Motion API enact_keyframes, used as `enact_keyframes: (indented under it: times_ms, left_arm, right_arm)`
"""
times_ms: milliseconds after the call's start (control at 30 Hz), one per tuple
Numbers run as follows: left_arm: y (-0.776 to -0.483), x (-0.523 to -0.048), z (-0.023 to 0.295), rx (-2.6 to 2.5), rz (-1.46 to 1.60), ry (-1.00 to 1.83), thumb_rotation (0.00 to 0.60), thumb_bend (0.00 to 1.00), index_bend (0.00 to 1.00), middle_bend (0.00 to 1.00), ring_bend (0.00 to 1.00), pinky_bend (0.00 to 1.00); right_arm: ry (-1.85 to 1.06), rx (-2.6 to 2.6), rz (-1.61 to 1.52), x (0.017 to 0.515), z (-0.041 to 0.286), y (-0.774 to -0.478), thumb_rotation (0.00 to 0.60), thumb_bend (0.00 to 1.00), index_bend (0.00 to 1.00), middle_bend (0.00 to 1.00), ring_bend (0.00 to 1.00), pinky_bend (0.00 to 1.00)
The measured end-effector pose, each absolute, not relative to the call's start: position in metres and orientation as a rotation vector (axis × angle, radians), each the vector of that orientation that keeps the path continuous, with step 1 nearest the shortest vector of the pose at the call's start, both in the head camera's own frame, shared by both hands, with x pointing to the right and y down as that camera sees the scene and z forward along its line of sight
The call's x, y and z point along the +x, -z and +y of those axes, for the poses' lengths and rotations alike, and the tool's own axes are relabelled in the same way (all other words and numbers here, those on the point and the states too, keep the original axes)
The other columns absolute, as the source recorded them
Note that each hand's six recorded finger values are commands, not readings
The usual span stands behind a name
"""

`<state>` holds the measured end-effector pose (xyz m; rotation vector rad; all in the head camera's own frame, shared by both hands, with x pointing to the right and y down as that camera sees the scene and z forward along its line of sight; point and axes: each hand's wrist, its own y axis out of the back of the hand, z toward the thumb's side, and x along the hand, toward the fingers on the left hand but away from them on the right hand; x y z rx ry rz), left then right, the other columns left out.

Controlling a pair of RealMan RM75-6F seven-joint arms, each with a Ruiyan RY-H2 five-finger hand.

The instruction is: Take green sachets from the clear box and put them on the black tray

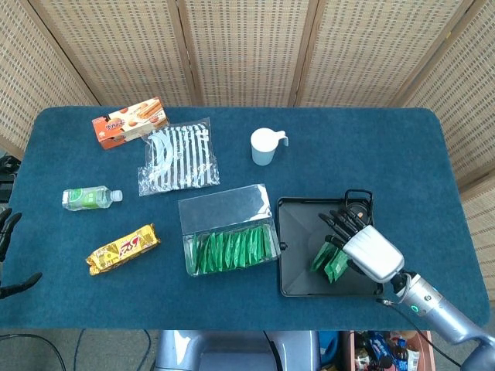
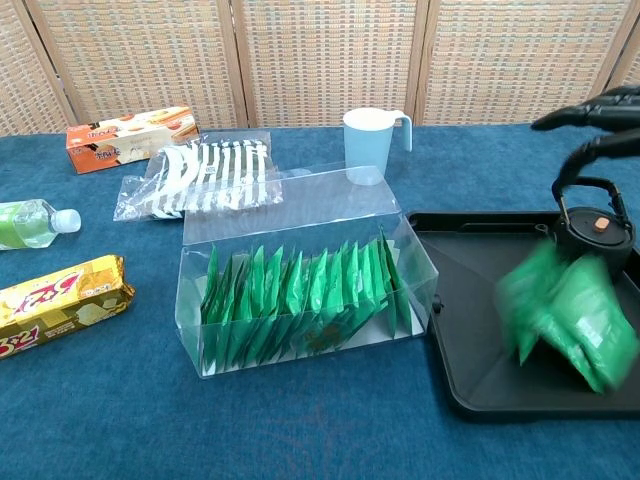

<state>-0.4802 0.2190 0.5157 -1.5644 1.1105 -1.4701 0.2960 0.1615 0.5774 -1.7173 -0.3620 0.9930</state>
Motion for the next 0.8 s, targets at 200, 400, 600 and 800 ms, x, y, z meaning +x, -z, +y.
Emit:
enact_keyframes:
  times_ms: [200, 400, 600, 800]
  left_arm:
    - [-0.514, -0.48, 0.219, -1.566, 1.117, 1.465, 0.6, 0.1, 0.0, 0.0, 0.0, 0.0]
    - [-0.513, -0.48, 0.221, -1.566, 1.118, 1.457, 0.6, 0.1, 0.0, 0.0, 0.0, 0.0]
    - [-0.514, -0.478, 0.224, -1.568, 1.115, 1.436, 0.6, 0.1, 0.0, 0.0, 0.0, 0.0]
    - [-0.511, -0.48, 0.227, -1.557, 1.128, 1.426, 0.6, 0.1, 0.0, 0.0, 0.0, 0.0]
  right_arm:
    - [-0.986, -1.669, -0.486, 0.3, 0.153, -0.555, 0.6, 0.05, 0.0, 0.0, 0.0, 0.04]
    - [-1.012, -1.647, -0.71, 0.319, 0.156, -0.528, 0.6, 0.02, 0.0, 0.0, 0.0, 0.0]
    - [-1.132, -1.638, -0.925, 0.349, 0.181, -0.526, 0.6, 0.0, 0.0, 0.0, 0.0, 0.0]
    - [-1.241, -1.653, -1.113, 0.371, 0.21, -0.536, 0.6, 0.0, 0.0, 0.0, 0.0, 0.0]
